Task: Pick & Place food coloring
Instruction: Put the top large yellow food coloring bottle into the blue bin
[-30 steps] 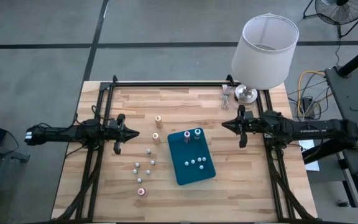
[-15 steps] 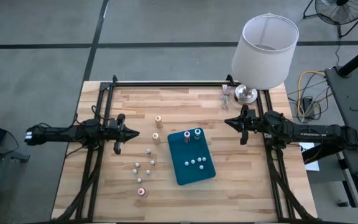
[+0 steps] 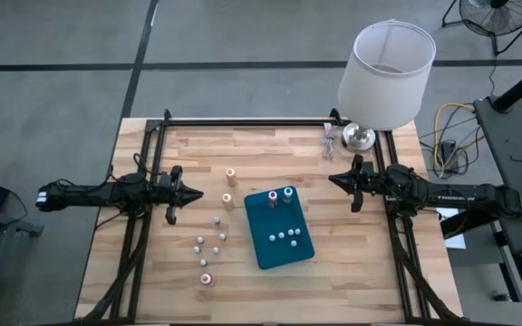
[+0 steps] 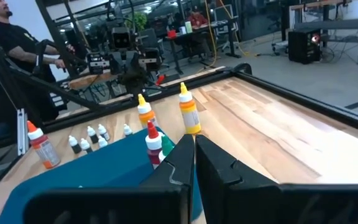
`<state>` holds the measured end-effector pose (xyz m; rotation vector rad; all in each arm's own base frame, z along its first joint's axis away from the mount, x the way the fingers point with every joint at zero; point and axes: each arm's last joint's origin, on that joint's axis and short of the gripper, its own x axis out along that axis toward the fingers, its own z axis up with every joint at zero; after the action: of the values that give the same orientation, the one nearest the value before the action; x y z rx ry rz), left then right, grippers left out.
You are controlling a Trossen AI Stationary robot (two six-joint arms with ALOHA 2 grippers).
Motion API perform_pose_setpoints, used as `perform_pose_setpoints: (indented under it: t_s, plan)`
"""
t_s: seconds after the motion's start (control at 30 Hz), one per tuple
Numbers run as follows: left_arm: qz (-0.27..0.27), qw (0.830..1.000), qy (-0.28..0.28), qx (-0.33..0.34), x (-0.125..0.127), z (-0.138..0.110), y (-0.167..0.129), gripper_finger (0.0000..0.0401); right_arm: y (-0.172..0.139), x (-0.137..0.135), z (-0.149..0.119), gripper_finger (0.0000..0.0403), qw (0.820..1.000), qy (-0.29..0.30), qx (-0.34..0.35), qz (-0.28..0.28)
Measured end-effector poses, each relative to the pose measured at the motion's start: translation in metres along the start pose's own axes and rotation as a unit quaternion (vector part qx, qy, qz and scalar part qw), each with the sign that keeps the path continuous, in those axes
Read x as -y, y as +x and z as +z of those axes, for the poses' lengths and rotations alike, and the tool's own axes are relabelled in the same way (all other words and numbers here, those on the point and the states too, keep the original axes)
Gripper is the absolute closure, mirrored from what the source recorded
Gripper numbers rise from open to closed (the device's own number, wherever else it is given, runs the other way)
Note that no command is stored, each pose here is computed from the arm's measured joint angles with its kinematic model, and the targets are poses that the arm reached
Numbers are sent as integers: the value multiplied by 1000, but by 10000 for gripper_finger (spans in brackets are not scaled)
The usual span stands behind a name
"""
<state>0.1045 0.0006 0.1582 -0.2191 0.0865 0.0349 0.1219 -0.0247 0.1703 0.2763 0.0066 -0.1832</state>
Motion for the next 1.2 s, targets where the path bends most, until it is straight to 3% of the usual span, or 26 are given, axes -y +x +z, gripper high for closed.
perform_pose_setpoints:
  t_s: [0.57, 0.93, 1.2]
  plan:
    - [0, 1000, 0, 0, 0, 0, 0, 401, -1, 2, -7, 394, 1000, -24, -10, -3]
    - [0, 1000, 0, 0, 0, 0, 0, 401, -2, -2, 8, 394, 997, -26, 67, 17]
    - [0, 1000, 0, 0, 0, 0, 0, 401, -5, -3, 1, 394, 999, -25, 32, 16]
